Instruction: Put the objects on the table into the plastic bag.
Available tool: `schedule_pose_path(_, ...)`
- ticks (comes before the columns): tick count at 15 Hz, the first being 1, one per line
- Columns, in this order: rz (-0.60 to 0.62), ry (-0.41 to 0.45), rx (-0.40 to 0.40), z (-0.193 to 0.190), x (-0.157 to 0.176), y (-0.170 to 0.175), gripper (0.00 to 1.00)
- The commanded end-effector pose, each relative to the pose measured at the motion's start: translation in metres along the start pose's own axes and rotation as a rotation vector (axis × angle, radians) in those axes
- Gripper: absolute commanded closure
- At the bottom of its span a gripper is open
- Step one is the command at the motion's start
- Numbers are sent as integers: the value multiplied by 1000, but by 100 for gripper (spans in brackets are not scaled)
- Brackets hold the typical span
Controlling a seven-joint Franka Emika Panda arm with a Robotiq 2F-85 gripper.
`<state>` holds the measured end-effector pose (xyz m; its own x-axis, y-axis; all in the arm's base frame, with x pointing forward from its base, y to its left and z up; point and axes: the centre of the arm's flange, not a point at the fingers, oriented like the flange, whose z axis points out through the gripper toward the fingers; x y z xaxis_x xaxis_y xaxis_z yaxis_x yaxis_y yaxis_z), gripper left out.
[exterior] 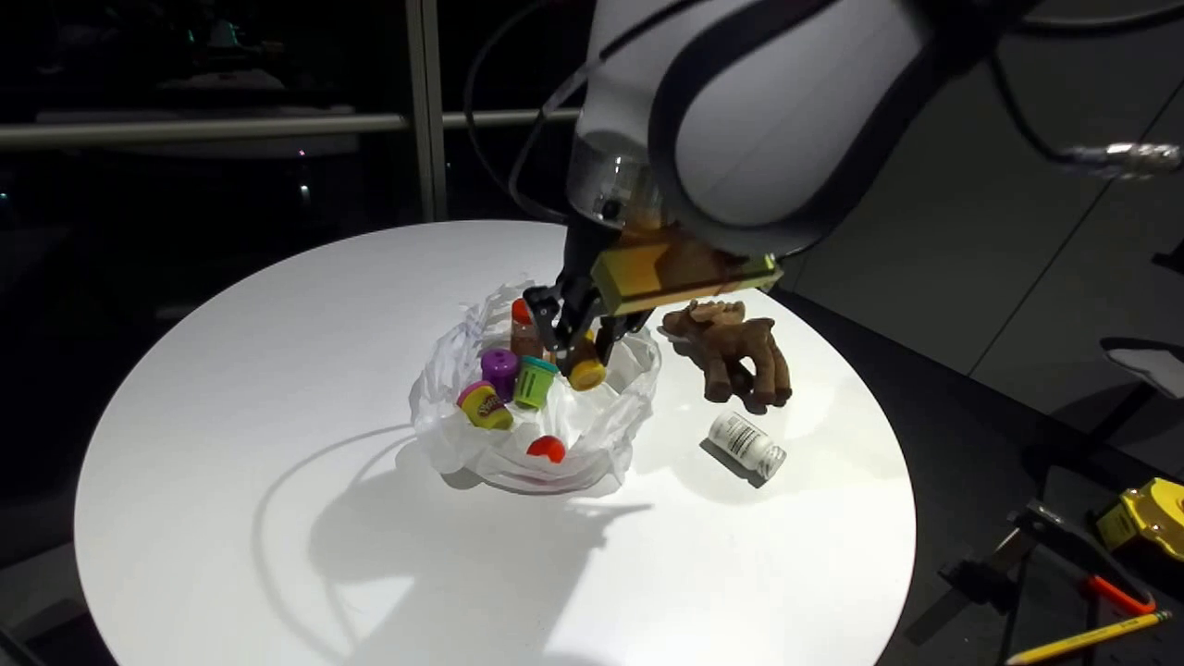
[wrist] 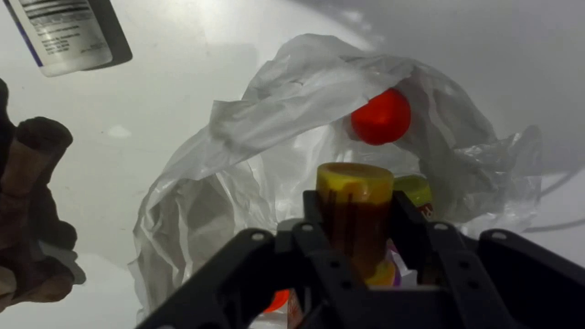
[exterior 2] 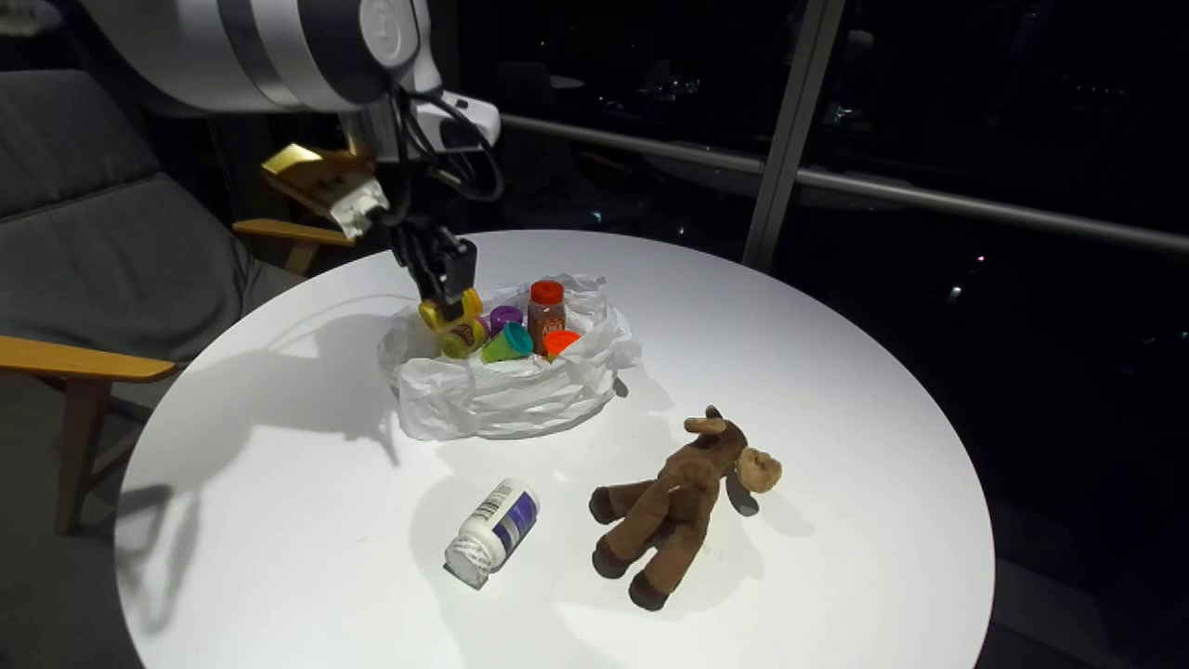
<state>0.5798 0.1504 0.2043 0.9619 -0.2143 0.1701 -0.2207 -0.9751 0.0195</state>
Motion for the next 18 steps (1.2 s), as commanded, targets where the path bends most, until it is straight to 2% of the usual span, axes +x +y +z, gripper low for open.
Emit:
schedule_pose_path(1, -17, 126, -54, 51, 23, -4, 81)
schedule_pose_path(5, 45, 274, -66, 66, 46, 10, 81)
schedule_pose_path(7, 67, 309, -81, 69, 55, 14, 81)
schedule_pose_path(11, 79, 301, -111, 79, 57, 21, 81)
schedule_pose_path(18, 96, 301, -75, 68, 48, 17, 81)
